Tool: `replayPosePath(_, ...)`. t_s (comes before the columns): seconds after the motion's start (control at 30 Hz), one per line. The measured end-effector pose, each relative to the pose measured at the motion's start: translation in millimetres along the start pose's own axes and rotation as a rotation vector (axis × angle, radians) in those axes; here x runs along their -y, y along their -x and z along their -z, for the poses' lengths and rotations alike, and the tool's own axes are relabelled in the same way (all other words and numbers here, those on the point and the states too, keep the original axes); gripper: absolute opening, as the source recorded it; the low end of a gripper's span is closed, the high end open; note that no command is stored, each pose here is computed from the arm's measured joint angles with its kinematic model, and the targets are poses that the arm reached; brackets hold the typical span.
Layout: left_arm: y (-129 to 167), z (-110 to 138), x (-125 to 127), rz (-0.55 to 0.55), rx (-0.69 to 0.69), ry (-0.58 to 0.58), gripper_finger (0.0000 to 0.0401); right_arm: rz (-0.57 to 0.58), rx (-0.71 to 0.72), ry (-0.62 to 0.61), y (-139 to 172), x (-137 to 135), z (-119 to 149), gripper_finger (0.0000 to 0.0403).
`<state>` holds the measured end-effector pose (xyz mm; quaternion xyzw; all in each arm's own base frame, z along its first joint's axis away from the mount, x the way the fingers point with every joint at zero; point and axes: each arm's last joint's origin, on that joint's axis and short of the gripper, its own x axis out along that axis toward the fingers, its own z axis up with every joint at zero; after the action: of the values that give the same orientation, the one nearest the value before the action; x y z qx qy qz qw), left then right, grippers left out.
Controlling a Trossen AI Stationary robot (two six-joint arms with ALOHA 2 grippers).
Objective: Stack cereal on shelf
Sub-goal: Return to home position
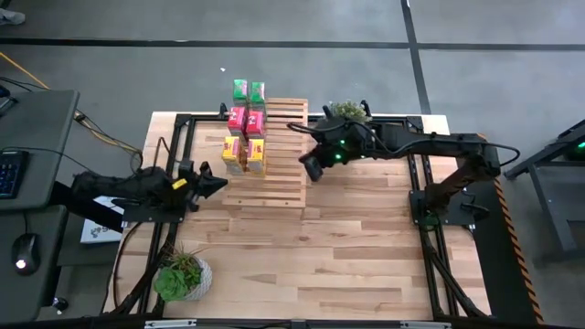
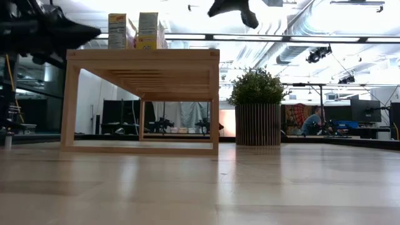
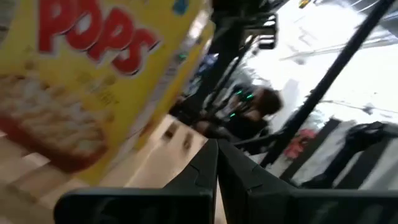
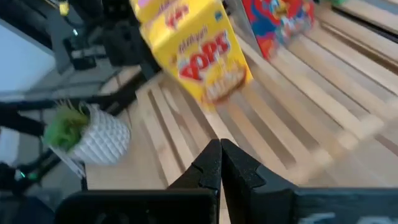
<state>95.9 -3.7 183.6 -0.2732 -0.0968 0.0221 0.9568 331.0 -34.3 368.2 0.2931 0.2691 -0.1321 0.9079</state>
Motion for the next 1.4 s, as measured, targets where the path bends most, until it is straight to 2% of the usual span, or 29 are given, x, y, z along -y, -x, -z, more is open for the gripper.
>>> replayPosePath(0.13, -0.3, 1.8, -4.2, -0.042, -0.017, -0.030, 0.0000, 0.063, -0.081, 0.036, 20.2, -1.9, 13.4, 0.0000)
replayPosePath(0.23, -0.3, 2.4, -5.5, -0.058, -0.020, -0.006, 0.0000, 0.062, -0.127, 0.068, 33.5, -2.0, 31.4, 0.0000)
replayPosePath(0.4, -0.3, 2.7, -5.8, -0.061, -0.023, -0.006, 0.0000, -0.023, -0.122, 0.012, 53.0, 17.9, 90.2, 0.0000)
replayPosePath(0.5, -0.3, 2.7, -5.8, -0.061, -0.024, -0.007, 0.0000, -0.125, -0.023, -0.056, 63.7, 39.0, 130.9, 0.0000)
replayPosePath(0.67, -0.3, 2.8, -5.8, -0.061, -0.024, -0.007, 0.0000, -0.329, 0.289, -0.048, 65.9, 79.5, 176.9, 0.0000)
replayPosePath(0.83, -0.3, 2.8, -5.8, -0.061, -0.025, -0.008, 0.0000, -0.366, 0.459, 0.063, 59.5, 116.6, 213.0, 0.0000)
replayPosePath(1.03, -0.3, 2.8, -5.8, -0.061, -0.025, -0.007, 0.0000, -0.358, 0.554, 0.121, 56.5, 141.2, 236.6, 0.0000)
replayPosePath(1.27, -0.3, 2.8, -5.8, -0.061, -0.025, -0.008, 0.0000, -0.268, 0.488, 0.241, 53.4, 146.3, 242.2, 0.0000)
replayPosePath(1.4, -0.3, 2.8, -5.8, -0.061, -0.025, -0.008, 0.0000, -0.241, 0.435, 0.235, 50.4, 149.0, 246.1, 0.0000)
